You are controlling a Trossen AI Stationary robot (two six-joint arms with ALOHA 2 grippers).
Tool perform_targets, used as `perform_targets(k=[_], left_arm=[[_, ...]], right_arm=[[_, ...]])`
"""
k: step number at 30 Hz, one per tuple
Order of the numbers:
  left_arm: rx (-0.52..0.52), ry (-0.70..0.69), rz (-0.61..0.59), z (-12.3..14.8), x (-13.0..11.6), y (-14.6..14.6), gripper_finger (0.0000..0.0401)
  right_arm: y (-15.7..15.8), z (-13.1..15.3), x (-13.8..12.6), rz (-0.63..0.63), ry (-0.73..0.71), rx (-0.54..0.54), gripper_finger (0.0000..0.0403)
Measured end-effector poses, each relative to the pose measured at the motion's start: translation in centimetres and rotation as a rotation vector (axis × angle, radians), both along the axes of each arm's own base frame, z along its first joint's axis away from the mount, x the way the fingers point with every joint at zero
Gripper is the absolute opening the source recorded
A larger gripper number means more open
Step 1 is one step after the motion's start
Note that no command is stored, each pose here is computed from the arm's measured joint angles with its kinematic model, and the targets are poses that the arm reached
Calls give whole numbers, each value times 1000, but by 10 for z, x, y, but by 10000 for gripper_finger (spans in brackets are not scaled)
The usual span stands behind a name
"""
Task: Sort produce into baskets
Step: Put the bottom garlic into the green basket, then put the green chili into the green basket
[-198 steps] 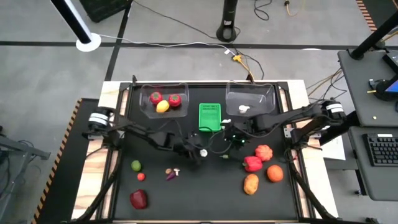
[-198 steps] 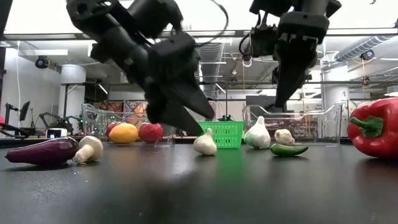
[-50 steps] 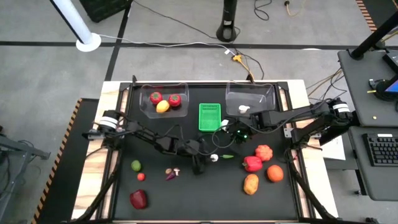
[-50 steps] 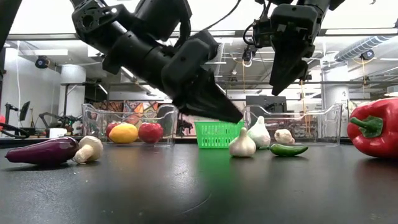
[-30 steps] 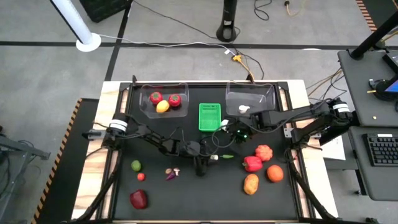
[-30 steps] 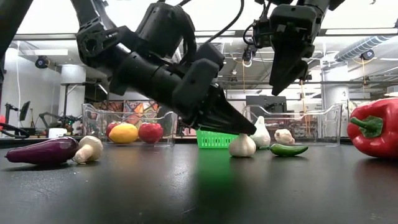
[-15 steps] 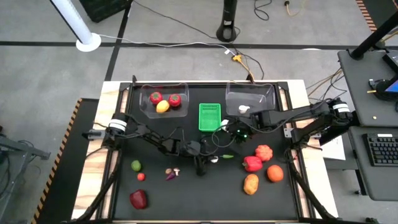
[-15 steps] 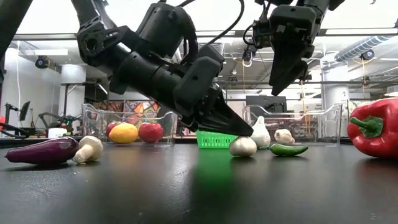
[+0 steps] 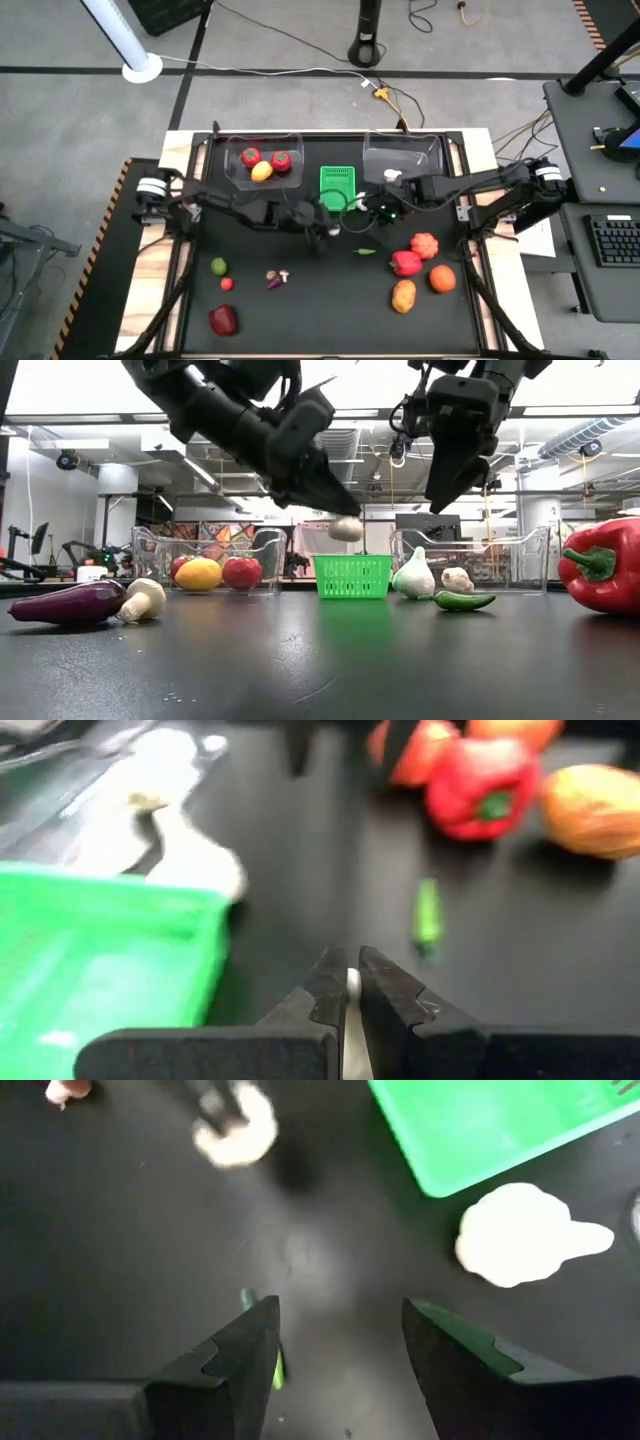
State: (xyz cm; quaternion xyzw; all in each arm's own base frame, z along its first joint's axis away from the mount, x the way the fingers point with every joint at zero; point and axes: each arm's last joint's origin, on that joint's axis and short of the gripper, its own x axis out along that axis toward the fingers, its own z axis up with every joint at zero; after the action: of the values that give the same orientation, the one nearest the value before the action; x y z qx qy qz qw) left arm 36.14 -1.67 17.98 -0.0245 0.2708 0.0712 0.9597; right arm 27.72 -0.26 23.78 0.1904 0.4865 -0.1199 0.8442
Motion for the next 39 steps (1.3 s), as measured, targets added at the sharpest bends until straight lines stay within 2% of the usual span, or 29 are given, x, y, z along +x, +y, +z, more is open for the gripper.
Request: perform_targets(k=[7,13,16,23,28,34,39], left_arm=[[48,-42,186,14,4,53,1],[66,-29,226,17,20,81,4],[62,-3,242,16,28,88,20],[55,95,250,22,39,91,67],[55,145,246,30,41,92,83],[-2,109,277,52,36,86,88],[-59,52,268,79,21,67,89]], right_arm=[[-10,2,3,-48,-38,-11,203],[-10,3,4,-69,-52,0,203],[-10,3,4,-93,-54,16,203],[-10,3,1,-105,-35,36,203],[-9,1,-2,-96,7,61,203],[-4,2,-4,-30,13,117,203],[10,2,-3,75,13,97,203]])
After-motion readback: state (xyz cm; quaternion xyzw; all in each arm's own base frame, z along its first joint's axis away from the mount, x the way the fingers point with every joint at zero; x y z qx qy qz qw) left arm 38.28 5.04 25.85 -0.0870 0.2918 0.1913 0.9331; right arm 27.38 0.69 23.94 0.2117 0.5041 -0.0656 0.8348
